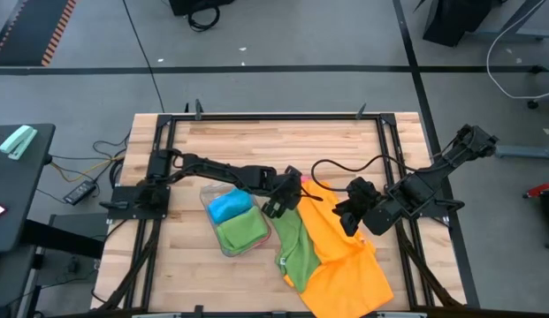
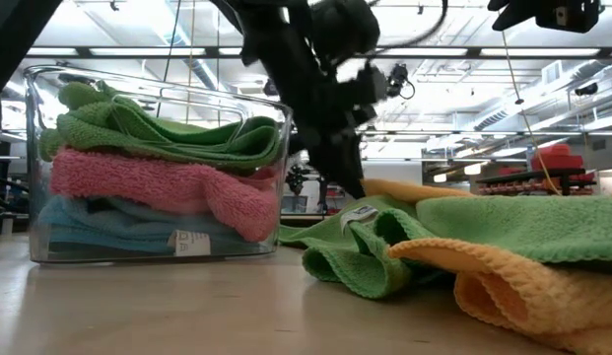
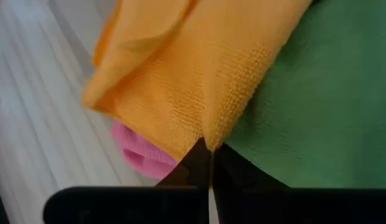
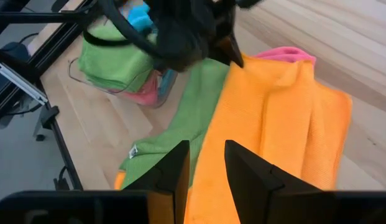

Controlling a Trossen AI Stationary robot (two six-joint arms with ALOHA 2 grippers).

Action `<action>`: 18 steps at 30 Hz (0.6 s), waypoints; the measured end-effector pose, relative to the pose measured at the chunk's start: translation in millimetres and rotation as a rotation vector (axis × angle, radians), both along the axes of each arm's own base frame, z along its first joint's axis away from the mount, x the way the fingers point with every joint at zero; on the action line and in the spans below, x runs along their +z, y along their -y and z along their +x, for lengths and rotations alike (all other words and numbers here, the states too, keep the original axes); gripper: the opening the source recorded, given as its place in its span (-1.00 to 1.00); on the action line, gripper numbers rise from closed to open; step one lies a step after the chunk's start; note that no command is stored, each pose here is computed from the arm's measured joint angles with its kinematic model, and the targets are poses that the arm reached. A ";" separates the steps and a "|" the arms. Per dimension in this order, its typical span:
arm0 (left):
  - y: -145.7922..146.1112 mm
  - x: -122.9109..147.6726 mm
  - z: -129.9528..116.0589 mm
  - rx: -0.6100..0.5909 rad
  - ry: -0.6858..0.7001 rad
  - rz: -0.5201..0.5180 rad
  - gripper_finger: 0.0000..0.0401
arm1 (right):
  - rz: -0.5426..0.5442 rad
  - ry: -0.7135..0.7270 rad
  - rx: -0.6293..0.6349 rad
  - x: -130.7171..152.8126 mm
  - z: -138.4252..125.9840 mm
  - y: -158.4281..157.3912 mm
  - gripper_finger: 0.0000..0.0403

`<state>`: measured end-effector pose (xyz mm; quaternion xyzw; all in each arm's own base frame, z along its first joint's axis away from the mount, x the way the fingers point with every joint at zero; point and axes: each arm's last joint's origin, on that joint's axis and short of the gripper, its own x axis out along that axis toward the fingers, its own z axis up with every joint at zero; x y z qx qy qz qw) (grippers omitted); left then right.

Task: Fold microfiber towels
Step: Fold the left yellow towel

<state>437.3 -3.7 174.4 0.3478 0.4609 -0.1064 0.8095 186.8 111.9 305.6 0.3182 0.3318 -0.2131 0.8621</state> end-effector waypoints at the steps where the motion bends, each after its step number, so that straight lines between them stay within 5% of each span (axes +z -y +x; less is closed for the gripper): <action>1: -0.7 6.0 -2.1 0.009 0.006 -0.024 -0.94 | 0.000 0.000 0.000 0.0 0.0 0.0 -0.45; 9: -9.7 65.7 -27.3 0.122 0.079 -0.301 -0.96 | -0.051 0.013 0.064 0.6 4.6 -1.6 -0.44; 18: -16.1 110.0 -43.1 0.171 0.145 -0.438 -0.97 | -0.078 0.060 0.111 -8.4 40.8 -2.3 -0.20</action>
